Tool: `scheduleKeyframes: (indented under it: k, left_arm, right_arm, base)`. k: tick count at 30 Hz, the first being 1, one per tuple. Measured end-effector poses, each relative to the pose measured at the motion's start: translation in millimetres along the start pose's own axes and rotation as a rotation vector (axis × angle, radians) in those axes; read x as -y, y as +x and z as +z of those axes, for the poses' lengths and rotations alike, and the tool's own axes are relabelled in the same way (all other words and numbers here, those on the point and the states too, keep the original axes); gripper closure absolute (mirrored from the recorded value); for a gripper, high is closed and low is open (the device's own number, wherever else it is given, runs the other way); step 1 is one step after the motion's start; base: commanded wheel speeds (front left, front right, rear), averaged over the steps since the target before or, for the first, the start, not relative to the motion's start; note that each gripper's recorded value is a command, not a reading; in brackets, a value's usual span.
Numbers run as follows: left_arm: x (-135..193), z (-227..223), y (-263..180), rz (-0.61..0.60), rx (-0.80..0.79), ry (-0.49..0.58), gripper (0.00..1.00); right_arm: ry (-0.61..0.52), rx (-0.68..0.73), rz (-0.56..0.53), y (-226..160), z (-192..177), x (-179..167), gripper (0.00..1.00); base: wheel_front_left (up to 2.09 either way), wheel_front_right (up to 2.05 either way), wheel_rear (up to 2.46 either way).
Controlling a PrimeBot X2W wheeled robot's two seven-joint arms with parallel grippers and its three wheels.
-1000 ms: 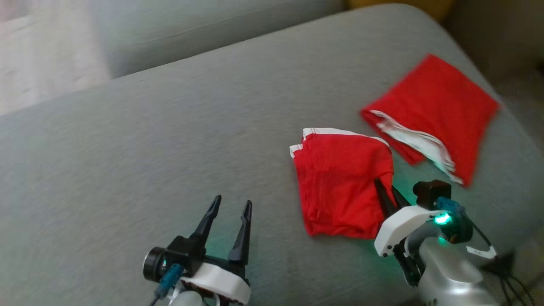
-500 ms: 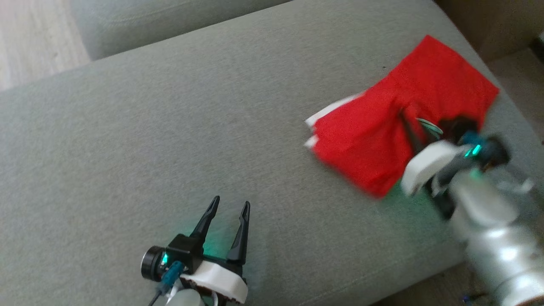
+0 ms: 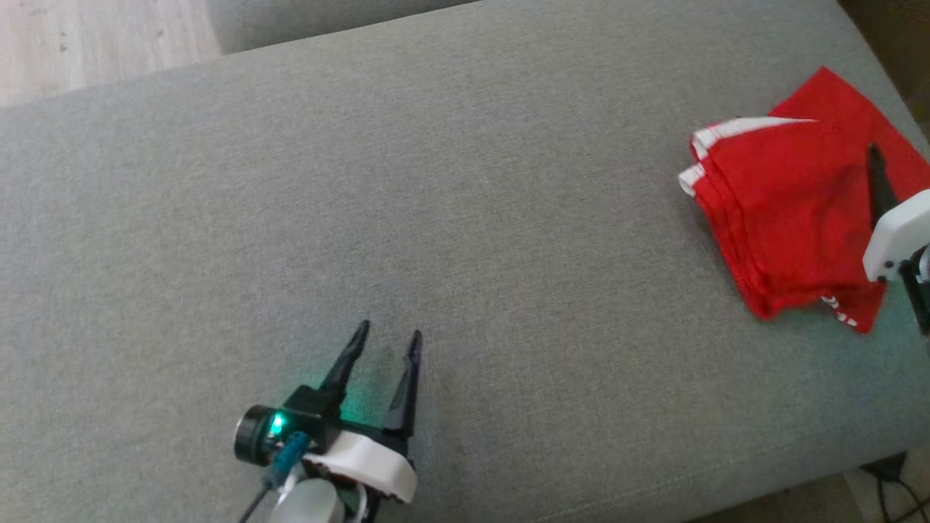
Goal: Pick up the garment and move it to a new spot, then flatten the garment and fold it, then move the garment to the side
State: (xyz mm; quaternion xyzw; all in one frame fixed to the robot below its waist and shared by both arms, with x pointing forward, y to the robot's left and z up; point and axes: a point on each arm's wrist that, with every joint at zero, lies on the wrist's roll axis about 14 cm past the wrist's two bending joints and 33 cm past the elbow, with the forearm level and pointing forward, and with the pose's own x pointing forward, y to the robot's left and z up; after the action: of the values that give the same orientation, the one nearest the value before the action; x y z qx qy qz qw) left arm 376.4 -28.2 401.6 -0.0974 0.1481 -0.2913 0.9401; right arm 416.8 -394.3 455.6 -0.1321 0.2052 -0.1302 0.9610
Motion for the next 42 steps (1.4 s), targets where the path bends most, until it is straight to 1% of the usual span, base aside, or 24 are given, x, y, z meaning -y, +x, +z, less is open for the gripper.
scheduleKeyframes:
  k: [4,8,10,11,12,16,19,22,29,32,42]
  left_arm:
    - [-15.8,3.3,-1.9,0.055,0.009,0.006,0.00]
    - [-32.4,13.7,-5.8,0.121,0.038,0.024,0.00]
    - [-44.6,20.3,-10.7,0.171,0.058,0.030,0.00]
    - [-50.7,23.4,-13.9,0.194,0.068,0.030,0.00]
    - [-50.7,23.4,-13.9,0.194,0.068,0.030,0.00]
    - [-76.7,29.5,-33.5,0.299,0.092,0.033,0.00]
    - [-95.8,28.5,-54.2,0.382,0.099,0.022,0.00]
    - [-108.5,27.9,-73.3,0.442,0.104,0.028,0.00]
    - [-126.8,25.5,-111.2,0.549,0.121,0.012,0.00]
    - [-129.7,25.3,-121.4,0.574,0.128,0.008,0.00]
    - [-130.1,32.9,-130.3,0.586,0.161,0.008,0.00]
  right_arm:
    - [0.057,0.049,-0.003,2.8,11.8,-8.3,0.00]
    - [0.126,0.211,0.068,1.8,55.3,-50.1,0.00]
    - [0.165,0.256,0.111,-4.8,62.6,-75.4,0.00]
    - [0.178,0.260,0.134,-9.0,59.4,-88.0,0.00]
    - [0.178,0.260,0.134,-9.0,59.4,-88.0,0.00]
    - [0.250,0.238,0.219,-29.6,36.2,-138.9,0.00]
    - [0.272,0.226,0.288,-43.2,27.2,-172.2,0.00]
    - [0.287,0.226,0.337,-53.4,24.2,-193.4,0.00]
    - [0.317,0.192,0.421,-74.7,7.7,-225.5,0.00]
    - [0.336,0.193,0.453,-80.8,9.8,-236.6,0.00]
    - [0.348,0.230,0.484,-89.5,23.5,-243.2,0.00]
  base:
    - [0.00,0.00,0.00]
    - [0.00,0.00,0.00]
    - [0.00,0.00,0.00]
    - [0.00,0.00,0.00]
    - [0.00,0.00,0.00]
    - [0.00,0.00,0.00]
    - [0.00,0.00,0.00]
    - [0.00,0.00,0.00]
    - [0.00,0.00,0.00]
    - [0.00,0.00,0.00]
    - [0.00,0.00,0.00]
